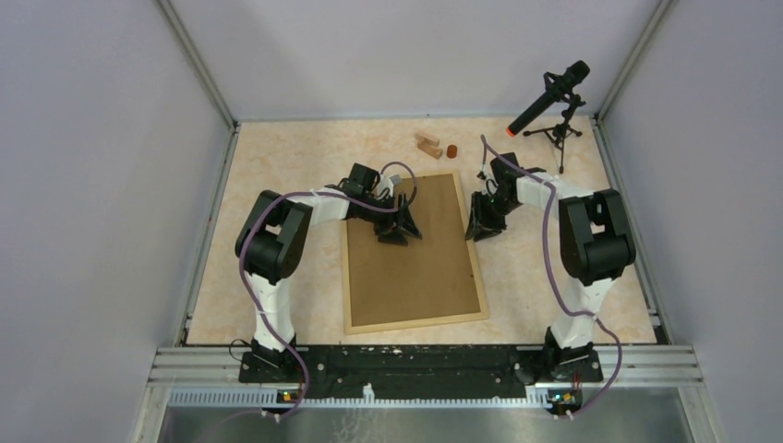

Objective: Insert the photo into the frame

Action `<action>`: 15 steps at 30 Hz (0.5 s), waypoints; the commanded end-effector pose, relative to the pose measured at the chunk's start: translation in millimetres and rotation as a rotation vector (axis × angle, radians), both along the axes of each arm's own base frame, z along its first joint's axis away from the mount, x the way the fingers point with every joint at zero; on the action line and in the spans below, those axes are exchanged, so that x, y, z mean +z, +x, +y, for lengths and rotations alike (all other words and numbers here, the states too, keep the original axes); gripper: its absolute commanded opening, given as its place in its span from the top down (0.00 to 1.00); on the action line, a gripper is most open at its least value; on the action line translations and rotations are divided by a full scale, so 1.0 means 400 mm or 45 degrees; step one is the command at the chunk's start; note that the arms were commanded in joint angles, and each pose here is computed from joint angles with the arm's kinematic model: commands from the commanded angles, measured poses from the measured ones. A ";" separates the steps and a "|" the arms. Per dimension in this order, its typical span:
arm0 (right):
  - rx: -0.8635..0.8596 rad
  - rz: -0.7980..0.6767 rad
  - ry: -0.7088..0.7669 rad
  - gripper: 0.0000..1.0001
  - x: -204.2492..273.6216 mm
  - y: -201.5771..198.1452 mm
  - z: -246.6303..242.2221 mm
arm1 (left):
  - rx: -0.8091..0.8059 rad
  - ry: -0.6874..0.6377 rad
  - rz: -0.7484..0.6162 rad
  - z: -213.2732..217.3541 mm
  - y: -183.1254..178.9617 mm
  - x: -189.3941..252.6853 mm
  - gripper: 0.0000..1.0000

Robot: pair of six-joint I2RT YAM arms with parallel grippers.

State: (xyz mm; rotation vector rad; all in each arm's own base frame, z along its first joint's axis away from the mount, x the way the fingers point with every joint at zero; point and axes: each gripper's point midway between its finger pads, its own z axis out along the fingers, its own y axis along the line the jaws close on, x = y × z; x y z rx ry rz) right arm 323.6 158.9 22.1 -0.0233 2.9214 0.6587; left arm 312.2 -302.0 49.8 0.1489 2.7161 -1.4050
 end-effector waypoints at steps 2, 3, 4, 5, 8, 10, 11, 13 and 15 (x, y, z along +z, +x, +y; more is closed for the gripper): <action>-0.033 0.041 -0.284 0.68 -0.095 -0.039 -0.064 | 0.010 0.088 0.056 0.030 -0.028 -0.066 0.33; -0.046 0.051 -0.291 0.68 -0.107 -0.045 -0.063 | 0.012 0.089 0.061 0.031 -0.029 -0.068 0.33; -0.056 0.069 -0.295 0.68 -0.122 -0.054 -0.061 | 0.011 0.091 0.062 0.031 -0.029 -0.070 0.33; -0.063 0.080 -0.299 0.68 -0.132 -0.059 -0.057 | 0.013 0.094 0.062 0.032 -0.029 -0.072 0.33; -0.074 0.111 -0.366 0.68 -0.165 -0.072 -0.055 | 0.013 0.099 0.058 0.032 -0.029 -0.071 0.33; -0.067 0.124 -0.399 0.67 -0.181 -0.079 -0.042 | 0.014 0.100 0.054 0.032 -0.028 -0.070 0.33; -0.062 0.131 -0.409 0.66 -0.190 -0.083 -0.033 | 0.015 0.100 0.054 0.033 -0.028 -0.070 0.33; -0.047 0.144 -0.433 0.65 -0.204 -0.088 -0.012 | 0.014 0.101 0.058 0.033 -0.029 -0.072 0.33; -0.029 0.158 -0.430 0.63 -0.217 -0.097 0.016 | 0.014 0.102 0.060 0.033 -0.030 -0.074 0.33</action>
